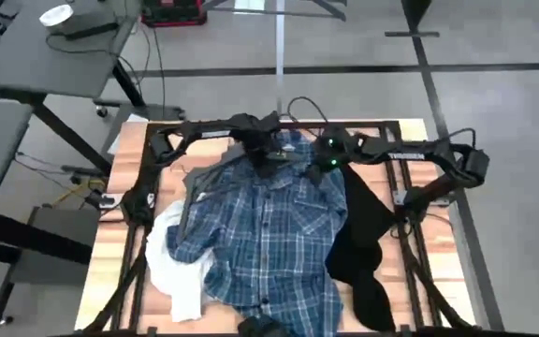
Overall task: Hang clothes
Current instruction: Hang the blue long sleeve polo on the rack
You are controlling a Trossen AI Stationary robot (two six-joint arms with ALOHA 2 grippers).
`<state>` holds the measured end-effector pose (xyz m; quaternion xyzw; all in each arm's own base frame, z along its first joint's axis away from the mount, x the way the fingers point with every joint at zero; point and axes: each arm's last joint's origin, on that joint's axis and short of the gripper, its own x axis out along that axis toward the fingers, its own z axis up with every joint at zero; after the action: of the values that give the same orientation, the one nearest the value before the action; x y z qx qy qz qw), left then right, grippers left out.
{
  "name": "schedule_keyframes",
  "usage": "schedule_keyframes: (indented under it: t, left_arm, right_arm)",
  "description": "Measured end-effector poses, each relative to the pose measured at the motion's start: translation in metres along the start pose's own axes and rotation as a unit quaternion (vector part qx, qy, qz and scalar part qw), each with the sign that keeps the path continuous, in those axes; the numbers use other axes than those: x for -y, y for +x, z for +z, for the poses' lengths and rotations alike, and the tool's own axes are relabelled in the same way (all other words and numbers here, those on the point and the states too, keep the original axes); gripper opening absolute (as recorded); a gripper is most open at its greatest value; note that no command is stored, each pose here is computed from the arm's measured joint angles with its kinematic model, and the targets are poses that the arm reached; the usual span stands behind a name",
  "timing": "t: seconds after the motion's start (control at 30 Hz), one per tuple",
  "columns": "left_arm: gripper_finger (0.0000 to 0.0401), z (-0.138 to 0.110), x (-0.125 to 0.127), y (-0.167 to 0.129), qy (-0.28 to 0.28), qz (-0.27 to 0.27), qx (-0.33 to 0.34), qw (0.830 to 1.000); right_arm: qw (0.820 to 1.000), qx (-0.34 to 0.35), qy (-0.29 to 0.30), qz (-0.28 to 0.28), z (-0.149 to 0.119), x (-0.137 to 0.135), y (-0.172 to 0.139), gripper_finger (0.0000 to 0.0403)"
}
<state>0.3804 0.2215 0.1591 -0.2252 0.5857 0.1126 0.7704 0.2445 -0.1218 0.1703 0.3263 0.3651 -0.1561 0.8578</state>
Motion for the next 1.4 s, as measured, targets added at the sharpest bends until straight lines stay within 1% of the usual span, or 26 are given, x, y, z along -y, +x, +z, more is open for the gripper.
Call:
schedule_keyframes:
  t: [0.13, 0.2, 0.3, 0.5, 0.6, 0.7, 0.8, 0.93, 1.03, 1.13, 1.2, 1.23, 1.33, 1.4]
  left_arm:
    - [0.0127, -0.008, -0.015, -0.004, -0.022, 0.021, -0.033, 0.999]
    - [0.0127, -0.012, -0.02, -0.006, -0.02, 0.035, -0.054, 0.998]
    - [0.0127, -0.017, -0.026, -0.008, -0.013, 0.058, -0.078, 0.995]
    - [0.0127, -0.028, -0.039, -0.013, -0.03, 0.059, -0.127, 0.99]
    - [0.0127, -0.032, -0.04, -0.017, -0.03, 0.055, -0.143, 0.988]
    - [0.0127, -0.034, -0.04, -0.024, -0.022, 0.054, -0.15, 0.987]
    - [0.0127, -0.038, -0.036, -0.038, -0.015, 0.056, -0.158, 0.986]
    - [0.0127, -0.043, -0.032, -0.064, -0.012, 0.077, -0.15, 0.986]
    - [0.0127, -0.049, -0.036, -0.075, -0.015, 0.089, -0.131, 0.987]
    - [0.0127, -0.056, -0.045, -0.074, -0.045, 0.075, -0.103, 0.991]
    - [0.0127, -0.062, -0.046, -0.072, -0.06, 0.053, -0.085, 0.993]
    - [0.0127, -0.064, -0.046, -0.071, -0.065, 0.052, -0.072, 0.994]
    - [0.0127, -0.069, -0.046, -0.061, -0.076, 0.045, -0.033, 0.996]
    - [0.0127, -0.073, -0.046, -0.054, -0.103, 0.031, -0.02, 0.994]
  right_arm:
    - [1.0, -0.014, 0.015, -0.014, -0.015, 0.006, 0.005, 0.0246]
    - [0.999, -0.025, 0.014, -0.019, -0.023, 0.009, 0.006, 0.0246]
    - [0.997, -0.066, 0.024, -0.035, -0.039, 0.015, 0.008, 0.0246]
    - [0.988, -0.142, 0.025, -0.057, -0.065, 0.025, 0.005, 0.0246]
    - [0.983, -0.173, 0.023, -0.062, -0.071, 0.025, 0.0, 0.0246]
    - [0.981, -0.184, 0.021, -0.065, -0.074, 0.023, -0.006, 0.0246]
    - [0.979, -0.192, 0.024, -0.069, -0.077, 0.023, -0.012, 0.0246]
    - [0.976, -0.205, 0.024, -0.075, -0.08, 0.023, -0.016, 0.0246]
    - [0.974, -0.212, 0.017, -0.075, -0.081, 0.023, -0.016, 0.0246]
    - [0.975, -0.211, 0.01, -0.073, -0.081, 0.023, -0.016, 0.0246]
    - [0.976, -0.205, 0.015, -0.073, -0.08, 0.023, -0.016, 0.0246]
    - [0.977, -0.2, 0.016, -0.072, -0.079, 0.022, -0.015, 0.0246]
    - [0.98, -0.185, 0.014, -0.067, -0.076, 0.022, -0.014, 0.0246]
    - [0.981, -0.182, 0.015, -0.067, -0.076, 0.022, -0.014, 0.0246]
